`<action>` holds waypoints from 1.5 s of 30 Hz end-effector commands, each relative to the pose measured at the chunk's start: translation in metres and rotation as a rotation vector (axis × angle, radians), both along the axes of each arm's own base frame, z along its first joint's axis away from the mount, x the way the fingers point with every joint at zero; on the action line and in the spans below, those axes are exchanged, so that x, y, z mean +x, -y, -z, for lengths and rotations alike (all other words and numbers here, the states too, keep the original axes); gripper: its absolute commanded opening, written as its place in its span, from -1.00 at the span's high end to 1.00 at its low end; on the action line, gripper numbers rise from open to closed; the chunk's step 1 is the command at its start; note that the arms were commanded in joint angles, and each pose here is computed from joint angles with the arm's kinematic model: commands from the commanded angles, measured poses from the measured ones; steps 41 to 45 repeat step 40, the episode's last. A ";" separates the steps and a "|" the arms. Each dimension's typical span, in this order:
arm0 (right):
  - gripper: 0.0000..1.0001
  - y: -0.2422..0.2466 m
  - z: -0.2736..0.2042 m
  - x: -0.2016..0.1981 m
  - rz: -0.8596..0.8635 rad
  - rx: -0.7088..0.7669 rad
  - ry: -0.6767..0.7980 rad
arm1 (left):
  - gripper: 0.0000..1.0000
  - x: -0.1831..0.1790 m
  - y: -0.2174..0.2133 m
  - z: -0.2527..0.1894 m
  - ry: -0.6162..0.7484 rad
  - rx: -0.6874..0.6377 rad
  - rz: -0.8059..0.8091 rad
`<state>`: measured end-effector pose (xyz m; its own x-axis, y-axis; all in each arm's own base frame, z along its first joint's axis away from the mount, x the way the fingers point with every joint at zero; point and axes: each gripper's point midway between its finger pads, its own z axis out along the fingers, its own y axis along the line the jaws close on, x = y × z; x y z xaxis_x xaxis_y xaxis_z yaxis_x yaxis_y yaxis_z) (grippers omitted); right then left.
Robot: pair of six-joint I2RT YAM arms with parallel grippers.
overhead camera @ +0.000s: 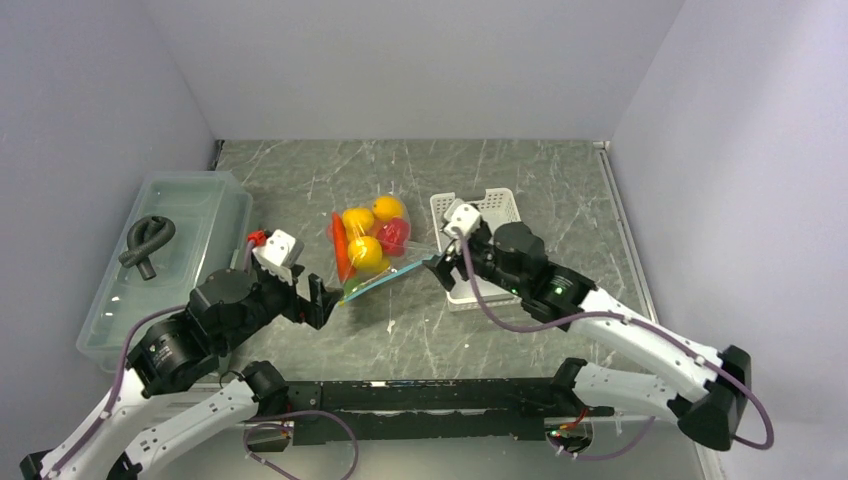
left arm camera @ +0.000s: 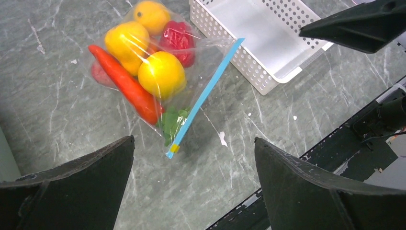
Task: Place the food in the zip-top bag and seal the zipper
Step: Place the zipper food storage bag at the center of the board, then reset both arms
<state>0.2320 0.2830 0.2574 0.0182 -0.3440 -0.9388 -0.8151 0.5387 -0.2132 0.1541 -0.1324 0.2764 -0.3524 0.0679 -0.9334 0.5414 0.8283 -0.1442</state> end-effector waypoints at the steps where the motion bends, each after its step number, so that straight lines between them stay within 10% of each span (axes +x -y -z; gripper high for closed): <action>1: -0.74 0.039 -0.017 0.006 0.246 0.151 -0.062 | -0.99 0.011 0.002 -0.029 0.033 -0.076 -0.060; 3: -0.99 0.057 -0.015 0.008 0.350 0.179 -0.089 | -0.99 0.013 0.005 -0.032 0.031 -0.074 -0.053; 18: -1.00 0.157 0.002 -0.002 0.907 0.240 -0.260 | -0.99 0.034 0.026 -0.042 0.041 -0.058 -0.049; 45: -1.00 0.166 -0.035 -0.008 0.875 0.330 -0.211 | -0.99 0.047 0.057 -0.045 -0.039 -0.088 -0.023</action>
